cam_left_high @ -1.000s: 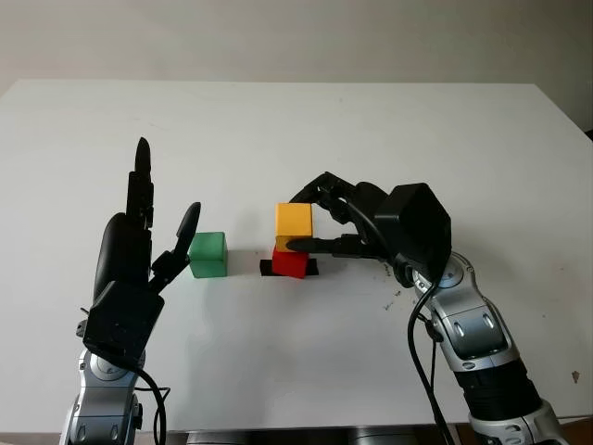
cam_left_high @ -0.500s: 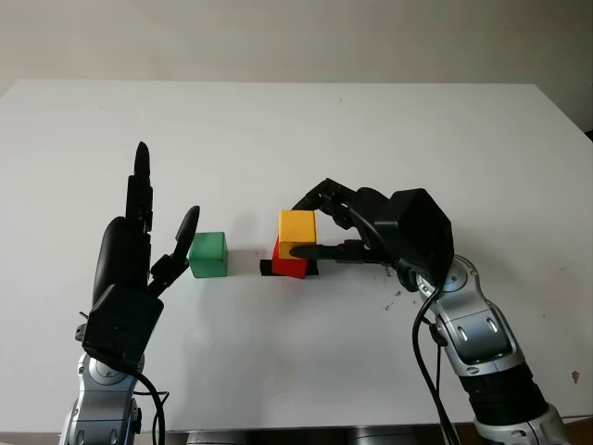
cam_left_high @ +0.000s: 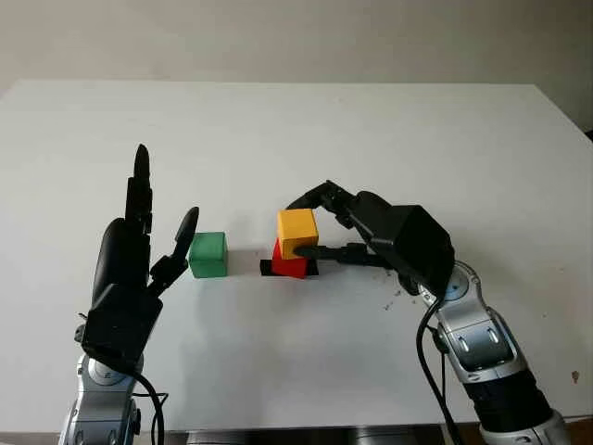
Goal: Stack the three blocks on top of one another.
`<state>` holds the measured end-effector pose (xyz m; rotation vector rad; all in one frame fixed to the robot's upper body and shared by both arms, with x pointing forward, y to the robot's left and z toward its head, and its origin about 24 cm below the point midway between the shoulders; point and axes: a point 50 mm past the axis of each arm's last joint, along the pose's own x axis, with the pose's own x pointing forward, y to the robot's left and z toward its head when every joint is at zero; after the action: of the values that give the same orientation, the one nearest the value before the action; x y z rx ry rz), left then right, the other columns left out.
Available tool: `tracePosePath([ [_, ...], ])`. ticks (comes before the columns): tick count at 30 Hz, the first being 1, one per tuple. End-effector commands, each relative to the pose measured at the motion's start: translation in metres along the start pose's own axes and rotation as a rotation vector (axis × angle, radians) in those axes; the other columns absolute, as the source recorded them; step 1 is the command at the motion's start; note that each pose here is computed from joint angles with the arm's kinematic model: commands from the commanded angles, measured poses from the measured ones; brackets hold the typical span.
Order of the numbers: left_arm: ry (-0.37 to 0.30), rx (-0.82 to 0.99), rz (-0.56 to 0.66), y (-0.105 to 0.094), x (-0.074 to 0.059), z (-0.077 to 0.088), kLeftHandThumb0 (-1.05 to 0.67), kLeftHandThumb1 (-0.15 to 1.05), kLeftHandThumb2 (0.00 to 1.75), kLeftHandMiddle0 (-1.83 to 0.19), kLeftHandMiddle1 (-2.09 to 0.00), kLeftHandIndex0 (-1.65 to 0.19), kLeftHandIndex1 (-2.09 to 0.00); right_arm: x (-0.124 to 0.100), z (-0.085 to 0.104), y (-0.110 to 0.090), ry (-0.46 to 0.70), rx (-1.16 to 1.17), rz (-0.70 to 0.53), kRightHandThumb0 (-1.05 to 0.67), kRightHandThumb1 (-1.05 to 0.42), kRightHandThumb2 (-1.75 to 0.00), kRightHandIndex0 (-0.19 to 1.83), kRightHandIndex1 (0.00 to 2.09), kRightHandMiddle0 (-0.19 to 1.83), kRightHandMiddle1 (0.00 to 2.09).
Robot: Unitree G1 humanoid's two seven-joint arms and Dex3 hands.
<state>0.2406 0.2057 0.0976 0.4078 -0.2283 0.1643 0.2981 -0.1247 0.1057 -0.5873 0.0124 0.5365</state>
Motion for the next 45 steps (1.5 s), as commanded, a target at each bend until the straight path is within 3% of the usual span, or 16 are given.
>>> tracePosePath([
  [1,-0.019,0.002,0.008,0.002,-0.001,0.003,-0.69,1.05,0.49,0.08,-0.05,0.11,-0.05,-0.001,0.002,-0.002,-0.019,-0.042,0.013,-0.57,-0.94,-0.05,-0.16,0.02,-0.02,0.27],
  [11,-0.017,-0.002,0.014,0.003,-0.001,0.003,-0.70,1.05,0.49,0.08,-0.05,0.11,-0.05,-0.004,0.009,-0.008,-0.119,-0.091,0.069,-0.82,-0.92,-0.05,-0.19,0.00,-0.19,0.00],
  [16,-0.019,0.004,0.021,0.004,-0.003,0.003,-0.71,1.05,0.49,0.05,-0.06,0.10,-0.06,-0.012,0.018,-0.018,-0.168,-0.100,0.040,-0.89,-0.94,-0.06,-0.19,0.00,-0.19,0.00],
  [20,-0.024,0.021,0.012,0.007,-0.003,0.003,-0.71,1.05,0.49,0.05,-0.06,0.09,-0.06,-0.023,0.023,-0.034,-0.261,0.025,-0.062,-0.88,-0.98,-0.07,-0.19,0.00,-0.19,0.00],
  [25,-0.037,0.029,-0.013,0.012,-0.002,0.004,-0.71,1.05,0.48,0.05,-0.05,0.09,-0.06,-0.032,0.015,-0.042,-0.335,0.092,-0.240,-0.77,-1.05,-0.49,-0.17,0.02,-0.16,0.03],
  [28,-0.041,0.042,-0.027,0.016,-0.001,0.004,-0.71,1.05,0.48,0.05,-0.05,0.08,-0.06,-0.034,0.008,-0.044,-0.329,0.115,-0.307,-0.74,-1.05,-0.58,-0.15,0.04,-0.14,0.04],
  [36,-0.051,0.196,-0.108,0.038,0.007,0.006,-0.72,1.05,0.49,0.00,-0.07,0.00,-0.08,-0.040,-0.017,-0.037,-0.212,0.266,-0.382,-0.72,-1.05,-0.61,-0.17,0.04,-0.14,0.05],
  [38,-0.035,0.239,-0.122,0.044,0.010,0.007,-0.72,1.05,0.42,-0.06,-0.08,-0.06,-0.10,-0.041,-0.021,-0.034,-0.184,0.323,-0.396,-0.74,-1.05,-0.61,-0.16,0.05,-0.14,0.05],
  [42,-0.081,0.405,-0.155,0.060,0.020,0.017,-0.72,1.05,0.30,-0.20,-0.08,-0.25,-0.11,-0.043,-0.030,-0.025,-0.153,0.451,-0.398,-0.71,-1.05,-0.61,-0.17,0.04,-0.14,0.05],
  [45,-0.093,0.570,-0.233,0.074,0.032,0.031,-0.78,1.05,0.21,-0.17,-0.05,-0.32,-0.10,-0.043,-0.037,-0.018,-0.121,0.483,-0.393,-0.68,-1.05,-0.64,-0.19,0.04,-0.16,0.05],
])
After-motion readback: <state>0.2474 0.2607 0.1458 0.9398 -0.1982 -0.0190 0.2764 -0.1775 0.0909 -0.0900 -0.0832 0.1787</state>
